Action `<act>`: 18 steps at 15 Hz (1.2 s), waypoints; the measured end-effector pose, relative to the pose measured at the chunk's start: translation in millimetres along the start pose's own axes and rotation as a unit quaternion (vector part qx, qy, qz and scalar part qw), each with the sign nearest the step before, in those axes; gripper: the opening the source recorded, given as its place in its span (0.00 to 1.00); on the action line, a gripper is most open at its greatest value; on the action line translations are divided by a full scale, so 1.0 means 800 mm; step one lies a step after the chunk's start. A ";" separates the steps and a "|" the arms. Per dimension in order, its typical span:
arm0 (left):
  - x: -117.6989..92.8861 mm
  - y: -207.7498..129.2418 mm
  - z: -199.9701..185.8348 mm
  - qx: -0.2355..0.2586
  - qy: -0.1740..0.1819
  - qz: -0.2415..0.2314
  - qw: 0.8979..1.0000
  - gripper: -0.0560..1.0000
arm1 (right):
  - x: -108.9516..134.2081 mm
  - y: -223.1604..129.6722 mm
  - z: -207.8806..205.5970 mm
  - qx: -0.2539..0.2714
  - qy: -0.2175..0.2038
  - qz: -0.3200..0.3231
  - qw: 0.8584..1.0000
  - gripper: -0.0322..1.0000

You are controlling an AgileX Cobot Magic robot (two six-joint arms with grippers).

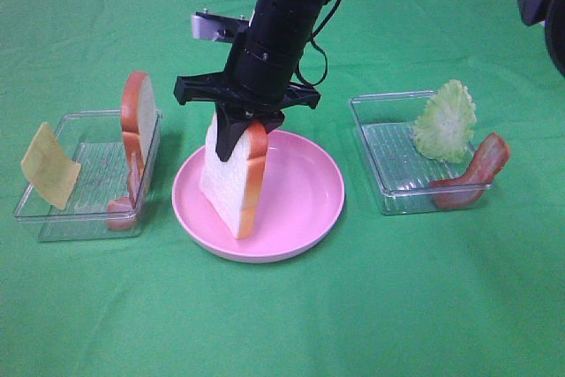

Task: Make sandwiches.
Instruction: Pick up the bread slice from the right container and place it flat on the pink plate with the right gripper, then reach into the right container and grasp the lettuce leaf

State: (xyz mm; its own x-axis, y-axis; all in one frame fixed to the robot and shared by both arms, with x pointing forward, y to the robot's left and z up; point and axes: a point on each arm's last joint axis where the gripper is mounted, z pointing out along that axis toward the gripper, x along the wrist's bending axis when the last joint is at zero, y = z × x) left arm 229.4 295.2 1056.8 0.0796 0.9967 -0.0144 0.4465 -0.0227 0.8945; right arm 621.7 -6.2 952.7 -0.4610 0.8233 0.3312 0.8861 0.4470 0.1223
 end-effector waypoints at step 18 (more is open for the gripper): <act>0.000 0.000 0.000 0.000 0.000 0.000 1.000 0.99 | -0.015 -0.009 -0.119 -0.076 -0.220 -0.079 0.969 0.90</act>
State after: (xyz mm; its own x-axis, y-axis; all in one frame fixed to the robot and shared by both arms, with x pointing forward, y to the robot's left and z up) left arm 229.4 295.2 1056.8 0.0796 0.9967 -0.0144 0.4465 -0.0227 0.8945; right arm 625.2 -52.8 1036.6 -0.5371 0.8333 -0.1307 0.7845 0.5504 0.2857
